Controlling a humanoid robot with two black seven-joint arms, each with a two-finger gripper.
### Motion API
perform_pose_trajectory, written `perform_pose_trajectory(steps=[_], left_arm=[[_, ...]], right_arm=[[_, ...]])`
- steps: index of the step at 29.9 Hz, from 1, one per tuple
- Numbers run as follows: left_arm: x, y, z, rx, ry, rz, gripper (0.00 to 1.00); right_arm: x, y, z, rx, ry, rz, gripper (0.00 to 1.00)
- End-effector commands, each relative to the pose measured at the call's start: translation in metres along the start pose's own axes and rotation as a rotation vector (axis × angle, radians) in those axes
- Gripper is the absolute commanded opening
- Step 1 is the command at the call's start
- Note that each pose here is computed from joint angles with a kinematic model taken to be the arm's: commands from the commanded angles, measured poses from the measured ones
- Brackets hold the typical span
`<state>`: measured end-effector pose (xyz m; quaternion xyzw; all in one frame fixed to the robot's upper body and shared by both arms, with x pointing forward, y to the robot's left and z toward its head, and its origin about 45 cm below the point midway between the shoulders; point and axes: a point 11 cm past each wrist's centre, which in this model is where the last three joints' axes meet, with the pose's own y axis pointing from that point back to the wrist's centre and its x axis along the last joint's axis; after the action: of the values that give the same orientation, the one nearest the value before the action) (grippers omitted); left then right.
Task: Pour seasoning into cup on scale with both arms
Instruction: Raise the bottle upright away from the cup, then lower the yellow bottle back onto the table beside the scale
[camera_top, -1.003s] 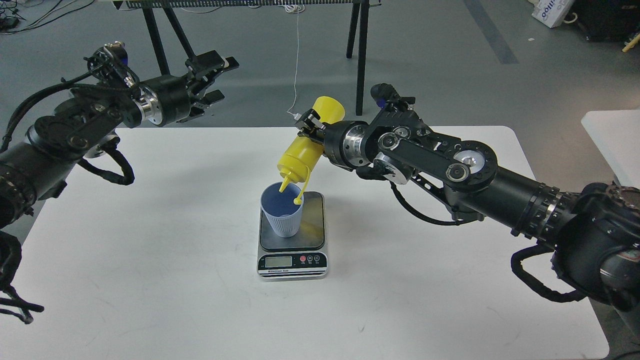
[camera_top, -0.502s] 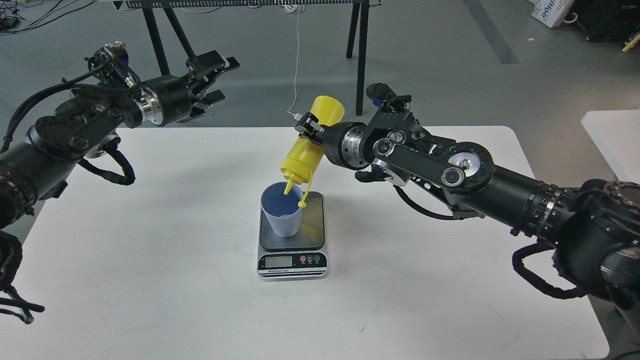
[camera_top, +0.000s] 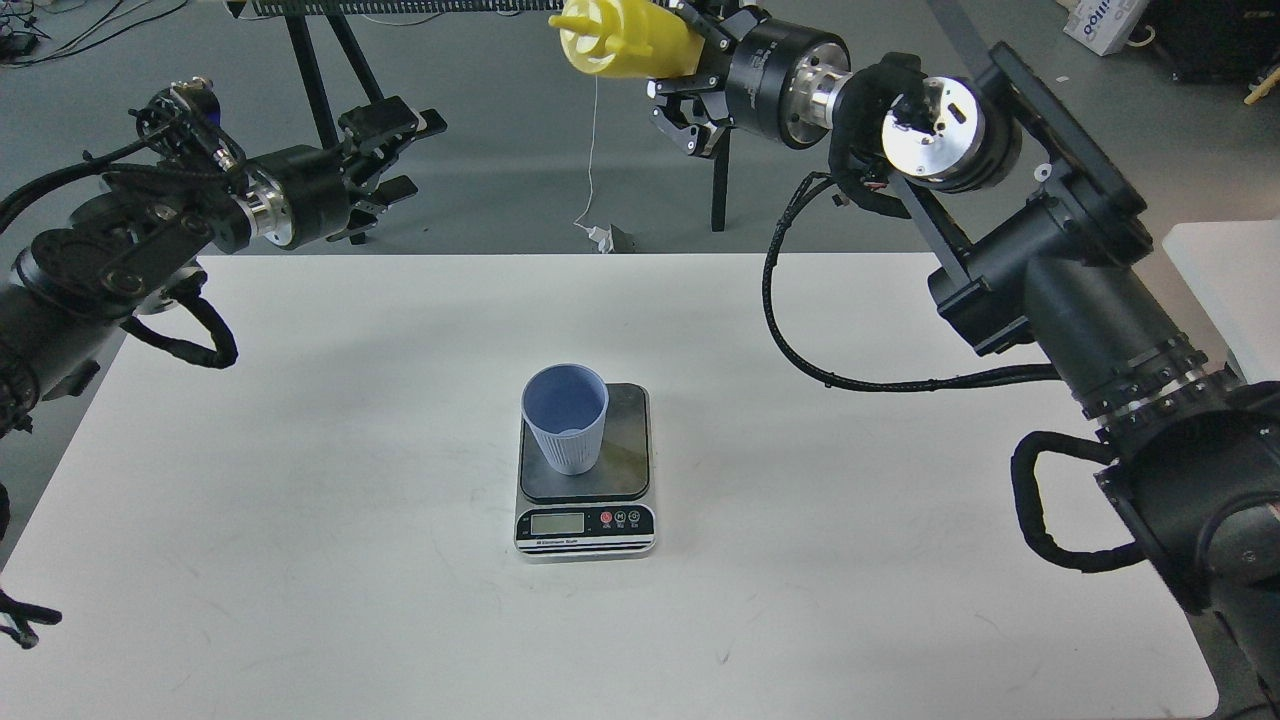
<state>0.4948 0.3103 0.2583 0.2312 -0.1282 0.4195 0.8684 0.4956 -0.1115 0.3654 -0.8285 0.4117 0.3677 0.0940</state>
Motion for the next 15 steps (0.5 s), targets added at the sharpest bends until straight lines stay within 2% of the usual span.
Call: perform_pose_trajectory(steps=[1, 5, 8, 15], left_arm=[[0.002, 0.002, -0.002, 0.005, -0.001, 0.004, 0.99], [0.002, 0.002, -0.002, 0.007, -0.003, 0.003, 0.99], [-0.001, 0.0, -0.001, 0.005, -0.003, -0.003, 0.99], [-0.008, -0.006, 0.001, -0.002, -0.002, -0.019, 0.99]], right_arm=[[0.059, 0.037, -0.019, 0.109, -0.272, 0.014, 0.02], [0.135, 0.087, 0.001, 0.198, -0.5, 0.072, 0.02], [0.187, 0.131, 0.034, 0.289, -0.637, 0.094, 0.02], [0.237, 0.203, 0.133, 0.323, -0.705, 0.139, 0.03]])
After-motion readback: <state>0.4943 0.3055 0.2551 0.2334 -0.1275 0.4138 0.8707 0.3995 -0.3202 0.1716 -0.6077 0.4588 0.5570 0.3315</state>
